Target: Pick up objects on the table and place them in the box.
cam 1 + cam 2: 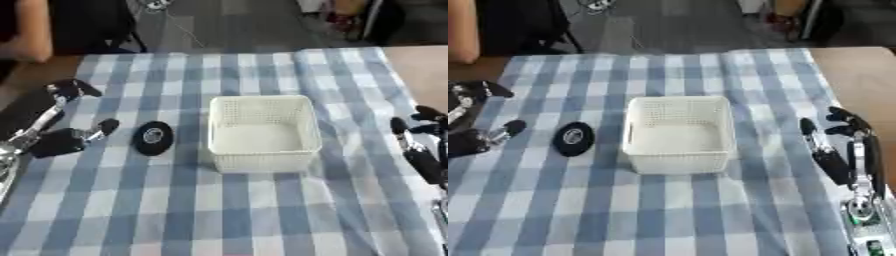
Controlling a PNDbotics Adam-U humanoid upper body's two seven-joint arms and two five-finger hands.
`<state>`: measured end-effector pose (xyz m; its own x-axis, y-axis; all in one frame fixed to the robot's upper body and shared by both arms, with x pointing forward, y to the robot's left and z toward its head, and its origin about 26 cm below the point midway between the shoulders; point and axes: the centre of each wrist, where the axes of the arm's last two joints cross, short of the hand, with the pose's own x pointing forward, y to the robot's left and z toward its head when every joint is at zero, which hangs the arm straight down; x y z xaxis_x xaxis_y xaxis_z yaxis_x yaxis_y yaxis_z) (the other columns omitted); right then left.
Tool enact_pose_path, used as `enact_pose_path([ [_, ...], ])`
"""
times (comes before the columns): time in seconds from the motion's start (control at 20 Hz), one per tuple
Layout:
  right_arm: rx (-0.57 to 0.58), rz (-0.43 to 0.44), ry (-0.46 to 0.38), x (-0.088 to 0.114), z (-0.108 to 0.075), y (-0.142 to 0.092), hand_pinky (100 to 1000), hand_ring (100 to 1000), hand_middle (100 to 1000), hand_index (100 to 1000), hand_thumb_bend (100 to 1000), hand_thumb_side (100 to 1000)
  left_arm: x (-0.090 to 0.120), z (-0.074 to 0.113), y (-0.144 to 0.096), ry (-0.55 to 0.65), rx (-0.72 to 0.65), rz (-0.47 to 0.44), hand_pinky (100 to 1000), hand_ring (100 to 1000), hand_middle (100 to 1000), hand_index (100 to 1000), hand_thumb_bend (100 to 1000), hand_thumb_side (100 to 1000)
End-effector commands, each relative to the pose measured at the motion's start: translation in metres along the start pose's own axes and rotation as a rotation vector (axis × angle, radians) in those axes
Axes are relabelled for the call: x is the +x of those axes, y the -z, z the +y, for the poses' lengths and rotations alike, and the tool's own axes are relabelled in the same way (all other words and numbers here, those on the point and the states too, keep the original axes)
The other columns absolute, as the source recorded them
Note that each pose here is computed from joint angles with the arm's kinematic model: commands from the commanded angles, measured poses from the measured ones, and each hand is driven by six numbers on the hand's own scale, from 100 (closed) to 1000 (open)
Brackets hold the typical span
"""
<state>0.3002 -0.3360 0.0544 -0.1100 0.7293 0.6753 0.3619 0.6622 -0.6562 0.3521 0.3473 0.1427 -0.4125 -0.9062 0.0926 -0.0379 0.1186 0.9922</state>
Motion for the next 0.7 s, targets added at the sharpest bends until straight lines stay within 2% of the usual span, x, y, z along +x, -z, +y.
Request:
enact_pose_path([
  [0.05, -0.002, -0.022, -0.017, 0.002, -0.006, 0.004, 773, 610, 688, 833, 590, 798, -0.008, 0.009, 0.007, 0.047, -0.04, -0.011, 732, 789, 778, 838, 1000, 955],
  [0.4, 0.0, -0.021, -0.017, 0.001, -0.006, 0.004, 773, 610, 688, 834, 591, 798, -0.008, 0.004, 0.026, 0.058, -0.066, -0.027, 830, 901, 870, 740, 1000, 980],
  [0.7, 0.005, -0.02, -0.016, 0.001, -0.005, 0.004, 774, 610, 689, 834, 591, 798, -0.009, -0.006, 0.041, 0.052, -0.099, -0.03, 854, 917, 891, 676, 1000, 975],
])
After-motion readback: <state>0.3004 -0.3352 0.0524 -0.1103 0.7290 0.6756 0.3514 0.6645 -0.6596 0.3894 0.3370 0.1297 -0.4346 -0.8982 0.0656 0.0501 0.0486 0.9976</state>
